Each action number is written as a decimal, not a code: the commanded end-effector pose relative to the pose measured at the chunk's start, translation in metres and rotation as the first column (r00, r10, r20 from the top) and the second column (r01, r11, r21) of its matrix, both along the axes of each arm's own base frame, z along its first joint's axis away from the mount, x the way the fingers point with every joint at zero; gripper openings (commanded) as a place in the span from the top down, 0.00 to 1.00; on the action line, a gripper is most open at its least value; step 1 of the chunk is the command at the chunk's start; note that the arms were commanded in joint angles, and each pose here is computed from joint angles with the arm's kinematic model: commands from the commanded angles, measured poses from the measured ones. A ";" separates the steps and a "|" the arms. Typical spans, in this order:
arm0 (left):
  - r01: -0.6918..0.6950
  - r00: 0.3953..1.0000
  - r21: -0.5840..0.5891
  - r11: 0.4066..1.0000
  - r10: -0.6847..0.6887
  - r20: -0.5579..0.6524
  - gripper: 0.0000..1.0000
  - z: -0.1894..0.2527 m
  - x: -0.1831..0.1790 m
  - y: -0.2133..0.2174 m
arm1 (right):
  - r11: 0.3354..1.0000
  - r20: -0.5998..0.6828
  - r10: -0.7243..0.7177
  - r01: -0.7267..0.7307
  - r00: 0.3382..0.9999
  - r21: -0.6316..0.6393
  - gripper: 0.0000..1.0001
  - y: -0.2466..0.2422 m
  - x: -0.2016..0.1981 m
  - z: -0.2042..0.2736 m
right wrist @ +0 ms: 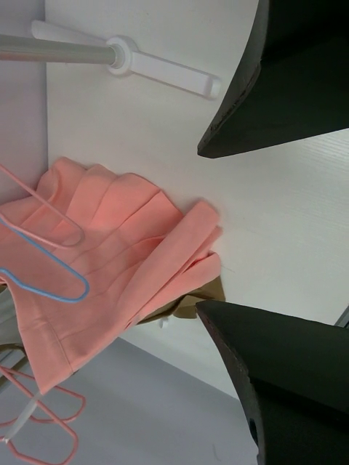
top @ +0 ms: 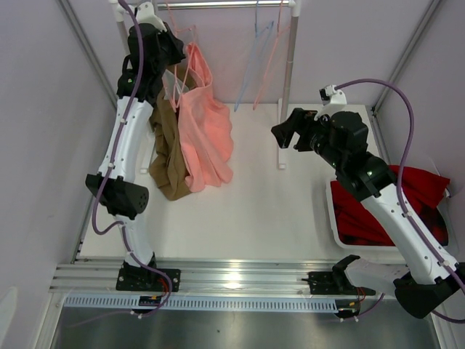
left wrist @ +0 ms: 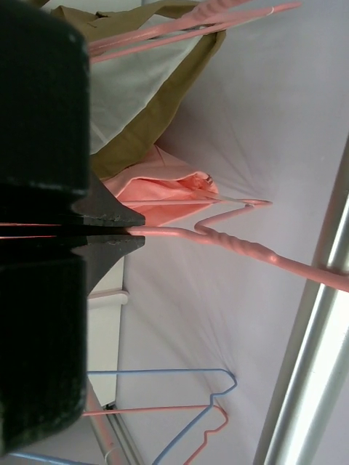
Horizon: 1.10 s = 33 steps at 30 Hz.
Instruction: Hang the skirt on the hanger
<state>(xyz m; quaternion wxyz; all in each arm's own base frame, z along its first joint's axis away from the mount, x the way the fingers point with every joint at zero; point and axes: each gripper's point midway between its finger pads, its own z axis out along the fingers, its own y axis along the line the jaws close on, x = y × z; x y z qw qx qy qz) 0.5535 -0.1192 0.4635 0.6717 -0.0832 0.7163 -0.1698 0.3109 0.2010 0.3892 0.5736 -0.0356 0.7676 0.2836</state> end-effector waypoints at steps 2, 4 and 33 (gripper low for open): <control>0.001 0.999 -0.047 0.999 0.002 0.053 0.99 0.020 -0.015 0.005 | 0.999 0.027 -0.032 0.032 0.999 0.001 0.15 -0.007 0.003 0.004; -0.003 0.998 -0.054 0.999 0.007 0.062 0.90 0.027 -0.025 0.007 | 0.999 0.020 -0.046 0.046 0.999 -0.004 0.15 -0.011 0.002 0.003; 0.448 0.894 0.002 0.894 -0.448 -0.023 0.43 -0.037 -0.250 -0.069 | 0.961 -0.182 -0.264 0.243 0.947 -0.130 0.00 -0.071 -0.012 -0.067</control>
